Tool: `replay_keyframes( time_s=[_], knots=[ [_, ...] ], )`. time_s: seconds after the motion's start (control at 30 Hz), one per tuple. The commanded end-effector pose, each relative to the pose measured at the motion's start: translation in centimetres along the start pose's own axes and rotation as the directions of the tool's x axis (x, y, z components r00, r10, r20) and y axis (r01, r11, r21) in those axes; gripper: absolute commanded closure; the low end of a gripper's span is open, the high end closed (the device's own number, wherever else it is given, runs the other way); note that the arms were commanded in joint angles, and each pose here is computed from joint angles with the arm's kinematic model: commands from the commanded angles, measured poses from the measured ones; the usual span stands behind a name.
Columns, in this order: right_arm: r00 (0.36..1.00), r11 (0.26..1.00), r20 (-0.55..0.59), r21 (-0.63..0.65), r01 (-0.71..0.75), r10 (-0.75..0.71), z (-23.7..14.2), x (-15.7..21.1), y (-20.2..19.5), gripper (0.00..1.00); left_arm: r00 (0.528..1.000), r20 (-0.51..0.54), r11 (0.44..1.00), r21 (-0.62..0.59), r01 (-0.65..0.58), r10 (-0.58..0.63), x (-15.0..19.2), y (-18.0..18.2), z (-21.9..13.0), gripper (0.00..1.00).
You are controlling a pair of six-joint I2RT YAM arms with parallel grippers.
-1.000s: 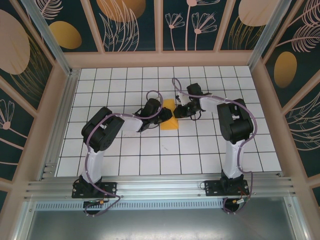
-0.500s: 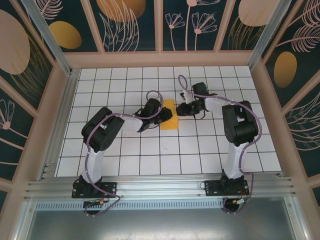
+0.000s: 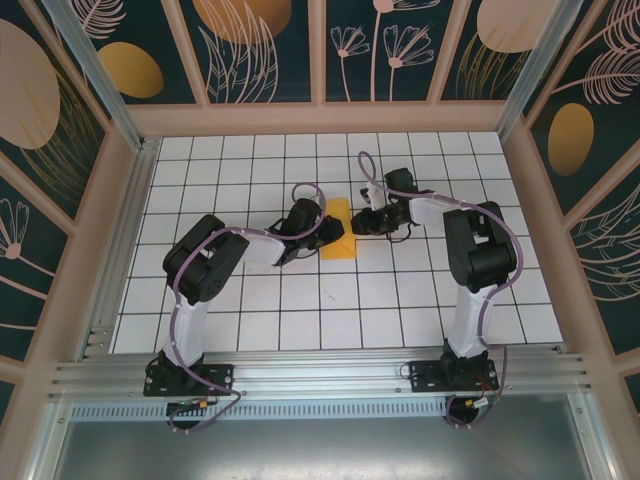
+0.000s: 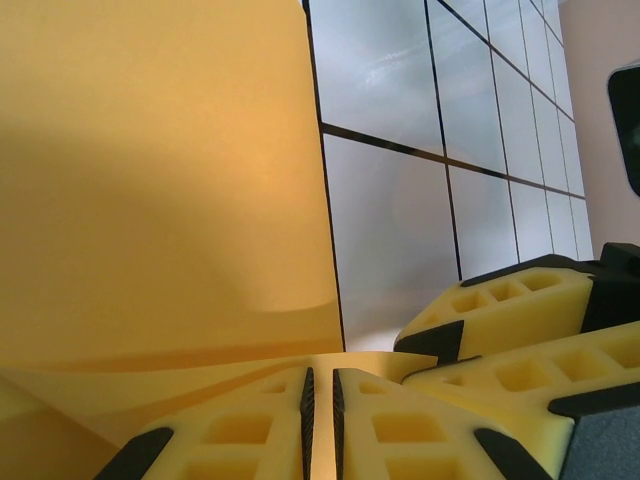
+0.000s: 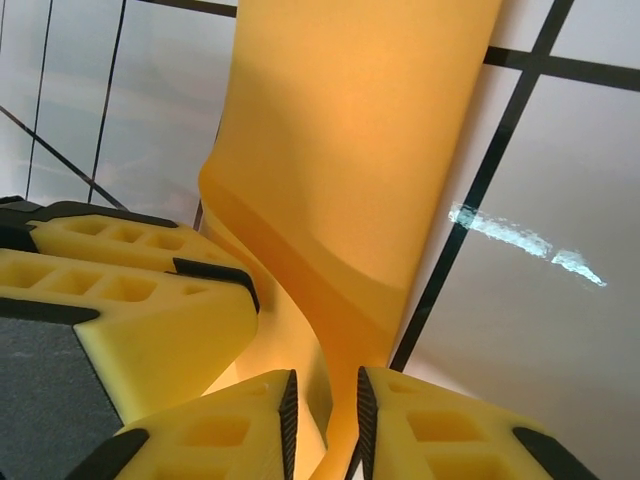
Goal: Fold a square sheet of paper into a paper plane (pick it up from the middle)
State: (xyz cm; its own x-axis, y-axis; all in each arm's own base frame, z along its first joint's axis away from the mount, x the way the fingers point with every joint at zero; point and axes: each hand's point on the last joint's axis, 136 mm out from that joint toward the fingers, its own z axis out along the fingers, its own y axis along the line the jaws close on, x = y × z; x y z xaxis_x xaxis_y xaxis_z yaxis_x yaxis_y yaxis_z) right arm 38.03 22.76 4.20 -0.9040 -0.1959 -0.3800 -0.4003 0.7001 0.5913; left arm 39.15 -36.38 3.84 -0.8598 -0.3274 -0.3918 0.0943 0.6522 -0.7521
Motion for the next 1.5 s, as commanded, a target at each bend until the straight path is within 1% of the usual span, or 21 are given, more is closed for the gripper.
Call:
replay_keyframes(
  time_s=[0.0,0.03,0.1,0.13,0.2,0.4,0.73,0.8,0.93,1.07,1.17,1.27,1.47],
  knots=[
    [1.000,0.999,-0.013,-0.039,0.006,-0.007,0.1,0.1,0.5,0.77,1.000,0.021,1.000,-0.010,-0.002,0.002,-0.3,0.8,0.0,0.83],
    [1.000,0.999,-0.013,-0.035,0.006,-0.007,0.2,0.1,0.3,0.78,1.000,0.020,1.000,-0.011,0.000,0.001,-0.3,0.8,0.0,0.83],
    [1.000,0.999,-0.015,-0.036,0.012,-0.012,0.2,0.0,0.4,0.86,1.000,0.020,1.000,-0.010,-0.001,0.001,-0.3,0.7,0.0,0.83],
    [1.000,0.999,-0.011,-0.039,0.014,-0.015,0.1,-0.2,0.5,0.86,1.000,0.023,1.000,-0.014,0.000,0.001,-0.3,0.8,0.0,0.82],
    [1.000,0.999,-0.004,-0.029,0.015,-0.015,0.1,-0.6,0.3,0.92,1.000,0.025,1.000,-0.014,-0.003,0.003,-0.4,0.8,0.0,0.82],
    [0.999,0.999,-0.035,-0.048,0.024,-0.026,0.7,-0.5,0.2,0.92,1.000,0.020,1.000,-0.020,-0.005,0.006,-0.3,1.0,0.0,0.82],
    [0.998,0.998,-0.047,-0.054,0.030,-0.033,1.1,-0.5,0.0,0.94,0.999,0.039,1.000,-0.008,-0.013,0.013,-0.6,0.5,-0.6,0.80],
    [0.998,0.998,-0.050,-0.058,0.026,-0.029,1.2,-0.4,0.1,0.94,0.999,0.043,1.000,0.003,-0.022,0.022,-0.8,0.0,-0.8,0.77],
    [0.998,0.998,-0.053,-0.057,0.028,-0.031,1.2,-0.3,0.1,0.95,0.997,0.076,0.999,0.016,-0.033,0.032,-2.0,-1.0,-1.7,0.73],
    [0.998,0.998,-0.049,-0.062,0.032,-0.035,1.2,-0.4,0.3,0.99,0.994,0.109,0.998,0.049,-0.029,0.023,-4.2,-2.0,-2.2,0.68],
    [0.998,0.998,-0.051,-0.060,0.027,-0.030,1.2,-0.3,0.2,0.99,0.993,0.115,0.998,0.046,-0.032,0.026,-5.9,-2.1,-1.9,0.68],
    [0.999,0.998,-0.042,-0.052,0.030,-0.033,1.0,-0.3,0.3,1.00,0.994,0.095,0.998,0.024,-0.049,0.047,-6.8,-2.2,-0.8,0.67],
    [0.999,0.997,-0.032,-0.078,0.022,-0.024,0.9,0.1,1.4,1.00,0.998,0.038,0.998,-0.005,-0.055,0.056,-7.0,-1.3,1.8,0.66]
  ],
)
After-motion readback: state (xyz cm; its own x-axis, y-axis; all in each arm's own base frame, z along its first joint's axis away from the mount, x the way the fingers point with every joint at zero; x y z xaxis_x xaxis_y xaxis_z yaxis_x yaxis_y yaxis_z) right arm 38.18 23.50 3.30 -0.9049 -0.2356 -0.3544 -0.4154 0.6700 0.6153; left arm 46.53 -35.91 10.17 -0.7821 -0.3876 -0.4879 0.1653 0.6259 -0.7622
